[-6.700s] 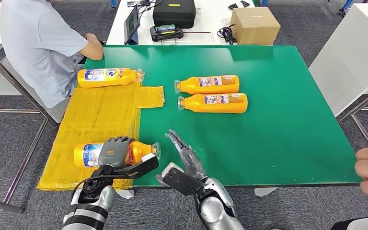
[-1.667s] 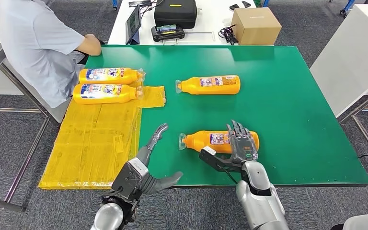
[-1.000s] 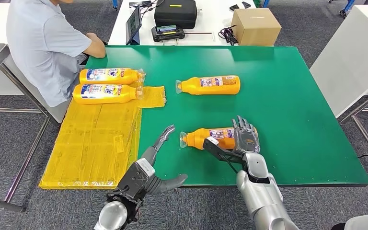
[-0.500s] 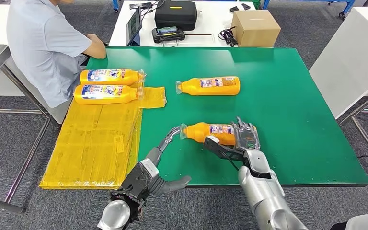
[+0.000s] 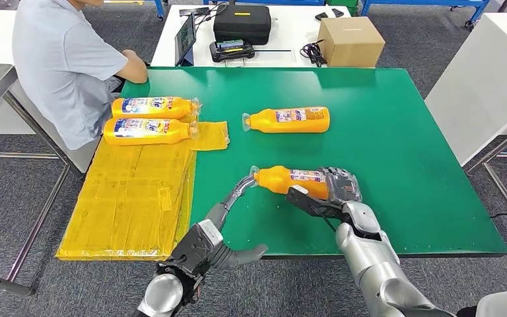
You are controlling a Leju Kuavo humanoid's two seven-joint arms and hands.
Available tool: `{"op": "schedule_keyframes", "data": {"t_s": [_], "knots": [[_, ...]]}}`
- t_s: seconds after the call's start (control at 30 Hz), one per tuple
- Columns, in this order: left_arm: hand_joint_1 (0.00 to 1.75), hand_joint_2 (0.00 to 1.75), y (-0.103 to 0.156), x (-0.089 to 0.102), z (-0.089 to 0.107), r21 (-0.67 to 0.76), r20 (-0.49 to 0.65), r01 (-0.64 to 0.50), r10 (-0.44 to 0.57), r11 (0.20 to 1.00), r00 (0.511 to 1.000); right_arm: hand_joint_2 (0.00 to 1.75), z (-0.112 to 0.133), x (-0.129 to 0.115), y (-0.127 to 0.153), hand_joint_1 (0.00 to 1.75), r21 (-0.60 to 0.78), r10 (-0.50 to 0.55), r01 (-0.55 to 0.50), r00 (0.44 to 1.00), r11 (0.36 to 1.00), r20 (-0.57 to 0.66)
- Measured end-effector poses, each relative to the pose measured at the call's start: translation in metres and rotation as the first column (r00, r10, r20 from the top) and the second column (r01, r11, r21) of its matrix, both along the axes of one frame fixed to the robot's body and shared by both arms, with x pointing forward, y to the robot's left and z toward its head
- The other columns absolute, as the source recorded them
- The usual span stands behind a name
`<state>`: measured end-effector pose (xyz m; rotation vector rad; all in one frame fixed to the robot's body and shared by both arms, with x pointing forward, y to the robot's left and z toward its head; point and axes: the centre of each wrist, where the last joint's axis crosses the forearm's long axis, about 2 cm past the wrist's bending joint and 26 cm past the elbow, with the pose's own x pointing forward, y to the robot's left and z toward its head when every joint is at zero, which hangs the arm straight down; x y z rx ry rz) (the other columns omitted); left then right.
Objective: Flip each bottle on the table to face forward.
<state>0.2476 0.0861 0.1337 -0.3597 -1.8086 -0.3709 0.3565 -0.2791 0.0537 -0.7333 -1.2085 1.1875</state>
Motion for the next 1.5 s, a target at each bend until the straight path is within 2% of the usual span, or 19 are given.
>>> {"op": "schedule_keyframes", "data": {"t_s": [0.13,0.23,0.3,0.4,0.53,0.7,0.9,1.13,1.33,1.5], "knots": [[0.00,1.75,0.000,0.000,0.000,-0.007,0.000,0.001,-0.001,1.000,1.000,1.75,0.000,0.000,-0.002,1.75,0.031,0.006,-0.006,1.000,0.999,-0.002],[0.00,1.75,0.000,0.001,0.000,-0.056,-0.013,-0.011,0.010,0.998,1.000,1.75,-0.001,0.000,-0.008,1.75,0.180,0.023,-0.021,1.000,0.983,-0.007],[0.00,1.75,0.001,0.001,0.000,-0.111,-0.047,-0.043,0.038,0.993,0.998,1.75,-0.002,-0.001,-0.012,1.75,0.308,0.034,-0.031,0.999,0.951,-0.003],[0.00,1.75,0.006,0.002,-0.002,-0.210,-0.135,-0.143,0.116,0.967,0.984,1.75,-0.001,-0.007,-0.003,1.75,0.462,0.038,-0.039,0.999,0.886,0.011],[0.00,1.75,0.019,0.003,-0.010,-0.313,-0.252,-0.321,0.248,0.894,0.935,1.75,0.009,-0.018,0.024,1.75,0.593,0.046,-0.063,0.998,0.803,0.044],[0.00,1.75,0.030,0.001,-0.018,-0.327,-0.309,-0.413,0.317,0.850,0.897,1.75,0.020,-0.035,0.052,1.75,0.631,0.081,-0.123,0.992,0.766,0.095],[0.00,1.75,0.036,-0.001,-0.023,-0.350,-0.375,-0.468,0.336,0.812,0.864,1.75,0.029,-0.043,0.066,1.75,0.647,0.113,-0.190,0.981,0.738,0.160],[0.00,1.75,0.038,-0.002,-0.033,-0.403,-0.453,-0.476,0.281,0.782,0.846,1.75,0.049,-0.050,0.102,1.75,0.647,0.191,-0.312,0.949,0.695,0.253],[0.00,1.75,0.035,-0.003,-0.038,-0.437,-0.482,-0.424,0.191,0.793,0.855,1.75,0.051,-0.061,0.126,1.75,0.671,0.234,-0.364,0.931,0.646,0.280],[0.00,1.75,0.033,-0.003,-0.042,-0.434,-0.493,-0.415,0.176,0.800,0.852,1.75,0.053,-0.066,0.139,1.75,0.672,0.270,-0.395,0.919,0.626,0.288]]}}
